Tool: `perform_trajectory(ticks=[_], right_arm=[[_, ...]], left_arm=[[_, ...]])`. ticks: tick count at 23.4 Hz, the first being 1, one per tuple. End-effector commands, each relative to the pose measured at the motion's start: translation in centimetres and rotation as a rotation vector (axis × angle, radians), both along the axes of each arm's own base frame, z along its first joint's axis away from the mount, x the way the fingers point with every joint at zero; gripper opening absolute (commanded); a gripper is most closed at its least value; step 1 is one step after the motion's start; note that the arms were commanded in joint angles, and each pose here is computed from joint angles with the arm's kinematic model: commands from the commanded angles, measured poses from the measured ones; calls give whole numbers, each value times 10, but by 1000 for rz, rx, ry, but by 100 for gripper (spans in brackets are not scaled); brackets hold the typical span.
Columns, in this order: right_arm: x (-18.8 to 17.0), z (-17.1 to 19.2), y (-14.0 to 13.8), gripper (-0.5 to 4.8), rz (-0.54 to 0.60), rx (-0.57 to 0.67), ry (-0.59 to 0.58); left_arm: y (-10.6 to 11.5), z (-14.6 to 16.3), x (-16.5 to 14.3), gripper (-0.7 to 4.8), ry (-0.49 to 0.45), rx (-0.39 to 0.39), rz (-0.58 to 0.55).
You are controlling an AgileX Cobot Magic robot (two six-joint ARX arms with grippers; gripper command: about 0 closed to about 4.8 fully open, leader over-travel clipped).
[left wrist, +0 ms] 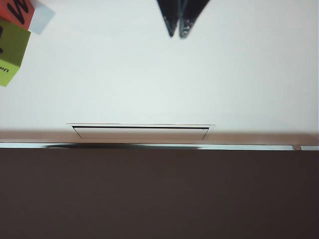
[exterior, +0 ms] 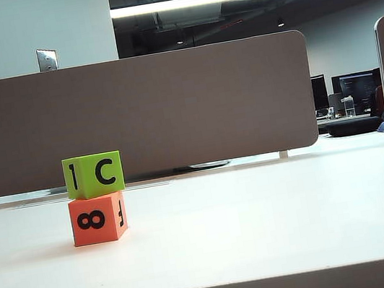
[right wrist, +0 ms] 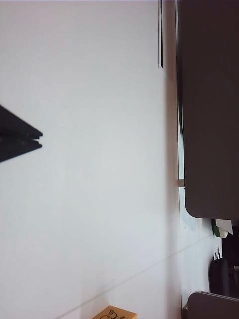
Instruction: Stack the letter block on the right onto the letter block on the left.
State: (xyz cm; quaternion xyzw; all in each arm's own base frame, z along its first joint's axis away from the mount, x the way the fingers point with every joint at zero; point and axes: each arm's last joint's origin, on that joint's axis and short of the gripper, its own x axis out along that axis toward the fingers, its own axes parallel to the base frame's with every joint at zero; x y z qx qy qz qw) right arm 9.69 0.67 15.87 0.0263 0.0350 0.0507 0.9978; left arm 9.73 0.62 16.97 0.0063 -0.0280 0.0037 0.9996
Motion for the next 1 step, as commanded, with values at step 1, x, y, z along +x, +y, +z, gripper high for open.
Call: perform_trajectory(ticks=[1], right_arm=[[0,0,0,0,-2,3,-14]], left_arm=[[0,2,0,-5,-14,1,-3]])
